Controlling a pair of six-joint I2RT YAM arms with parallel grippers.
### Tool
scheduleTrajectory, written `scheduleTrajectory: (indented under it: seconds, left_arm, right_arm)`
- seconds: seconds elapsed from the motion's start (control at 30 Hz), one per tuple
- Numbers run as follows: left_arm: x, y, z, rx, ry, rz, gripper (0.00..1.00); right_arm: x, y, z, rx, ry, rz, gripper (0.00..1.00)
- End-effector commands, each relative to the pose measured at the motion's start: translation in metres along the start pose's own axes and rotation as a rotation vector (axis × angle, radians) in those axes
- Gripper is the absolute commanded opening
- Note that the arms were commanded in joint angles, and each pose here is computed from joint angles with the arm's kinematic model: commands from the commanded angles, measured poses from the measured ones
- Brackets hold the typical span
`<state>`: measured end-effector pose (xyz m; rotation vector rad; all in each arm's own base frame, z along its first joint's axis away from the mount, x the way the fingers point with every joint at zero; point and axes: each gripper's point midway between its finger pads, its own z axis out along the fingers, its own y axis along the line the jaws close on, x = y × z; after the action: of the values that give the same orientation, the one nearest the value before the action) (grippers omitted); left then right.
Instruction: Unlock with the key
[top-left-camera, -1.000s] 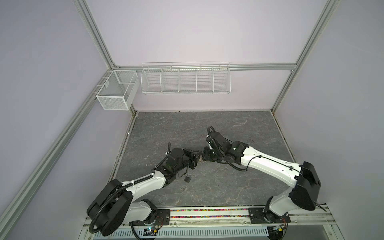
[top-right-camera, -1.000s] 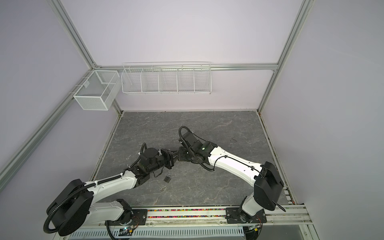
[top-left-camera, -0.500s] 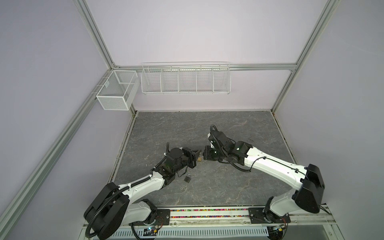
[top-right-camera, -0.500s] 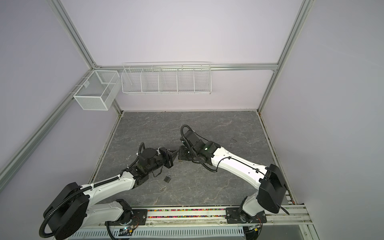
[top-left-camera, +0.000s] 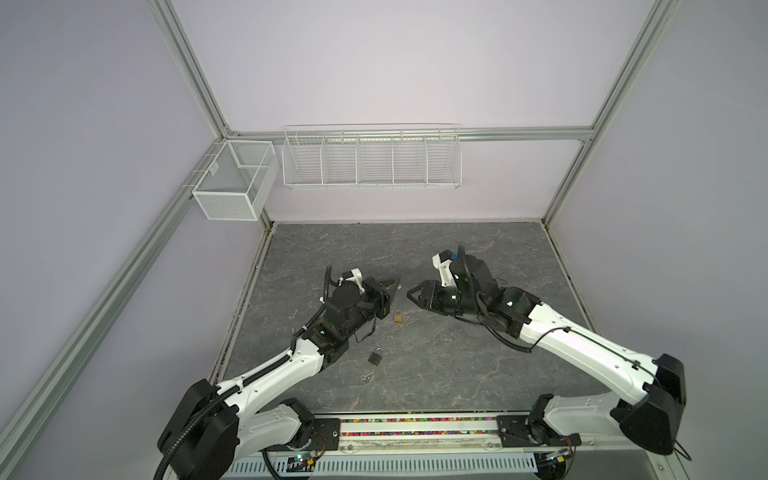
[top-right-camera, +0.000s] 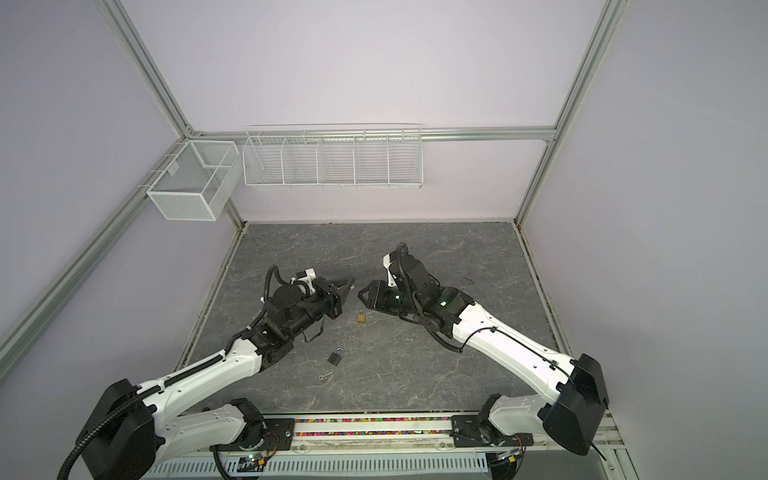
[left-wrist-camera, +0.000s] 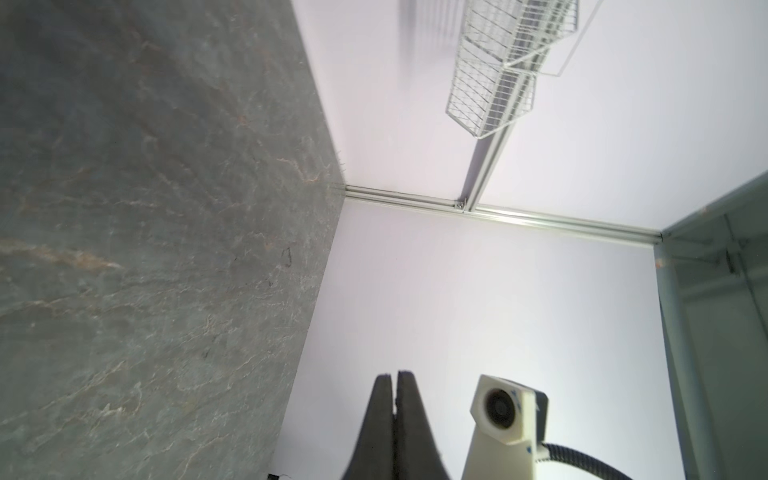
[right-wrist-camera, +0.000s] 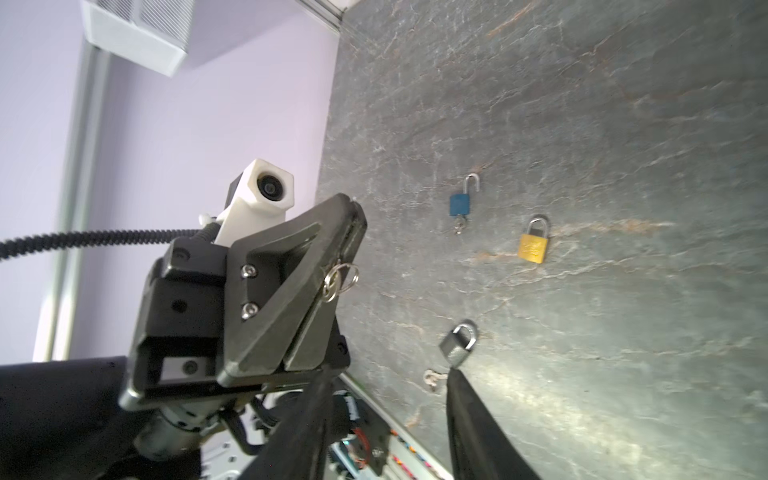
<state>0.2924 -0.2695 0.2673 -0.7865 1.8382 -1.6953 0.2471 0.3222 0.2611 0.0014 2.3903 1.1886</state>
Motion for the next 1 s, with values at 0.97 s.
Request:
scheduleTrajectory:
  seconds: [0.97]
  left_arm:
    - [0.032, -0.156, -0.032, 0.515, -0.07, 0.657, 0.0]
  right_arm:
    - [-0.047, 0.104, -0.06, -0.526, -0.183, -0.191, 0.43]
